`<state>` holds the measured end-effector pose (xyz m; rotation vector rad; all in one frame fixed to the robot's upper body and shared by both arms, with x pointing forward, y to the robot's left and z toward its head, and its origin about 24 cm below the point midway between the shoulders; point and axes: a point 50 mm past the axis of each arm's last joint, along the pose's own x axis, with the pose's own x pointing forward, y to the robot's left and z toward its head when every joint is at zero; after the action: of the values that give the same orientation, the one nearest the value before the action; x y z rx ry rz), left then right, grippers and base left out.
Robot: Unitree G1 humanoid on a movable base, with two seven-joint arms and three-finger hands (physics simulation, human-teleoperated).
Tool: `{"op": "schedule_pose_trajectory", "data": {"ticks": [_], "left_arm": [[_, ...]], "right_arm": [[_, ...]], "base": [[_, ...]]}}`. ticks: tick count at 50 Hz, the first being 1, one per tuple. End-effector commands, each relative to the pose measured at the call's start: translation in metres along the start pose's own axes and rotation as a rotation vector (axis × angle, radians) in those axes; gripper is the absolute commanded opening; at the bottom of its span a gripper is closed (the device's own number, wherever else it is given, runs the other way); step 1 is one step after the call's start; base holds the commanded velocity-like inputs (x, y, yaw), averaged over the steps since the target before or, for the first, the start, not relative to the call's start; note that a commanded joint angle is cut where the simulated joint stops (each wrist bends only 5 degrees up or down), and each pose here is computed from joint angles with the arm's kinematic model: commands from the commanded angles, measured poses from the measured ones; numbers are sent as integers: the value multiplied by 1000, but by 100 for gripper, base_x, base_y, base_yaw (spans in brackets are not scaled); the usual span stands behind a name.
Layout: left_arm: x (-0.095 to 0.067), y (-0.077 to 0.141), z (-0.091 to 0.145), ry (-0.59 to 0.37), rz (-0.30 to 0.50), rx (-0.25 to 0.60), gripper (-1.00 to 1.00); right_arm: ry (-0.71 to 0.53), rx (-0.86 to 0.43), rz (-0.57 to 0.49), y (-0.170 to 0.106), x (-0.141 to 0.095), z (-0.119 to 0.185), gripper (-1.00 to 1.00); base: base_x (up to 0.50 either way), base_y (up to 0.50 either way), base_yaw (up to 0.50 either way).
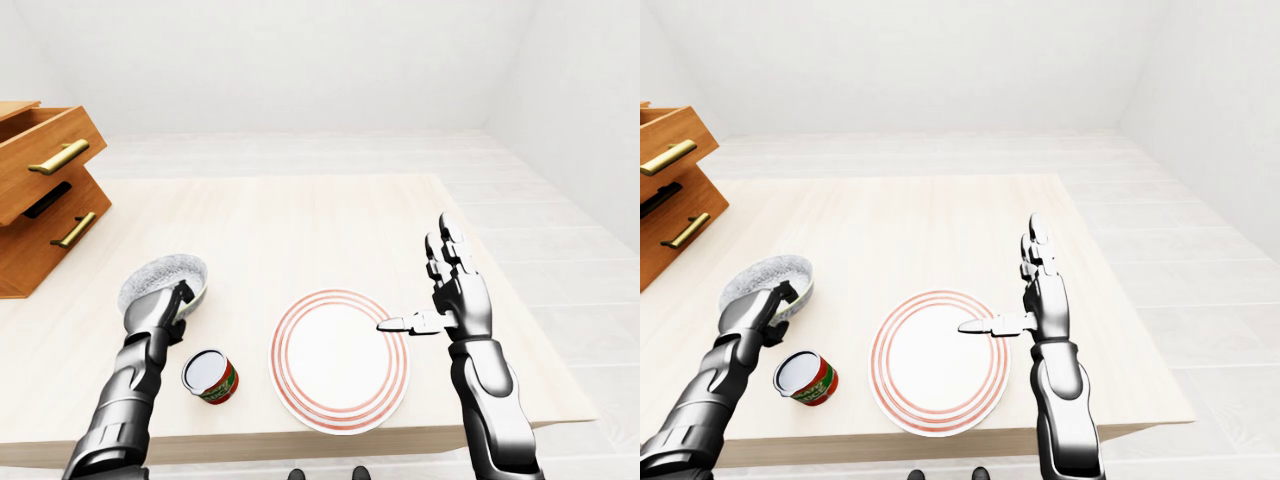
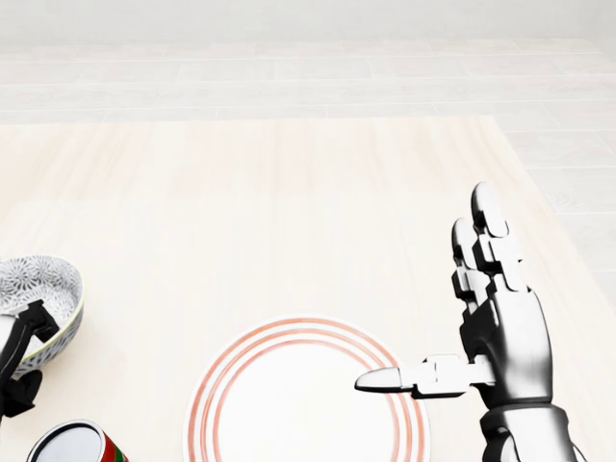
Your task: Put the bowl on the plate.
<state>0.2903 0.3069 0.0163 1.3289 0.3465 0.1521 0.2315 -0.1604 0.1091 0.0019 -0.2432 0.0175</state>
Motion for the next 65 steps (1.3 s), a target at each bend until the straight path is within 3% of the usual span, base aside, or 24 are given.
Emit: {"op": "schedule_pose_trajectory", "data": {"ticks": [1, 7, 12, 25, 27, 28, 29, 31, 32, 34, 35, 36, 43, 44, 46, 47, 51, 53, 54, 57, 58, 62, 63, 65], "left_arm": [[-5, -11, 0, -10, -72, 18, -78], [-5, -6, 0, -17, -61, 25, -84], [-5, 0, -2, -14, -50, 9, -100], [-6, 16, 4, -50, -19, 15, -100], [-7, 17, 3, -55, -16, 50, -100], [-7, 18, 3, -49, -9, 13, -100], [-7, 20, 4, -60, -5, 57, -100], [-8, 22, 6, -62, -3, 25, -100], [-8, 25, 6, -56, 1, 76, -100], [-8, 26, 7, -63, -3, 42, -100], [-8, 28, 7, -63, 11, 83, -100], [-8, 30, 8, -71, 28, 43, -100], [-8, 43, 14, -75, 64, 18, -100], [-8, 45, 13, -58, 66, 77, -100], [-9, 47, 15, -71, 71, 14, -100], [-9, 49, 15, -67, 68, 71, -100], [-10, 55, 18, -70, 80, 43, -100], [-11, 56, 18, -62, 87, 72, -100], [-10, 60, 20, -74, 96, 41, -100], [-11, 63, 21, -72, 97, 65, -100], [-11, 63, 24, -76, 96, 35, -100], [-12, 73, 31, -95, 121, 87, -100], [-12, 75, 34, -108, 119, 52, -100], [-13, 82, 40, -120, 134, 71, -100]], "right_arm": [[2, 1, 0, 0, -1, 0, 100], [3, 4, 1, 1, -1, -1, 100], [3, 4, 1, 1, -2, 0, 100], [-7, 3, 0, 1, -3, 2, 100], [-5, 3, 1, 1, -3, 2, 100], [-6, 4, 1, 1, -3, 2, 100], [-6, 2, 0, 1, -3, 2, 100], [-10, 3, 0, 1, -3, 3, 100], [-11, 2, 0, 1, -3, 3, 100], [-15, 3, 1, 1, -2, 4, 100], [-17, 1, 1, 1, -2, 4, 100], [-21, 2, 2, 2, -1, 5, 100], [-31, 1, 2, 1, 0, 7, 100], [-32, -1, 4, 1, 1, 7, 100], [-36, 0, 4, 1, 1, 8, 100], [-35, 0, 6, 2, 2, 8, 100], [-33, 1, 7, 2, 3, 7, 100], [-33, 1, 7, 2, 3, 7, 100], [-33, 1, 7, 2, 3, 7, 100], [-31, 2, 8, 2, 3, 6, 100], [-30, 2, 8, 2, 3, 6, 100], [-21, 2, 5, 1, 2, 4, 100], [-21, 2, 4, 1, 2, 4, 100], [-20, 2, 5, 1, 2, 4, 100]], "base": [[0, 0, 0], [0, 0, 0], [0, 0, 0], [0, 0, 0], [0, 0, 0], [0, 0, 0], [0, 0, 0], [0, 0, 0], [0, 0, 0], [0, 0, 0], [0, 0, 0], [0, 0, 0], [0, 0, 0], [0, 0, 0], [0, 0, 0], [0, 0, 0], [0, 0, 0], [0, 0, 0], [0, 0, 0], [0, 0, 0], [0, 0, 0], [0, 0, 0], [0, 0, 0], [0, 0, 0]]}}
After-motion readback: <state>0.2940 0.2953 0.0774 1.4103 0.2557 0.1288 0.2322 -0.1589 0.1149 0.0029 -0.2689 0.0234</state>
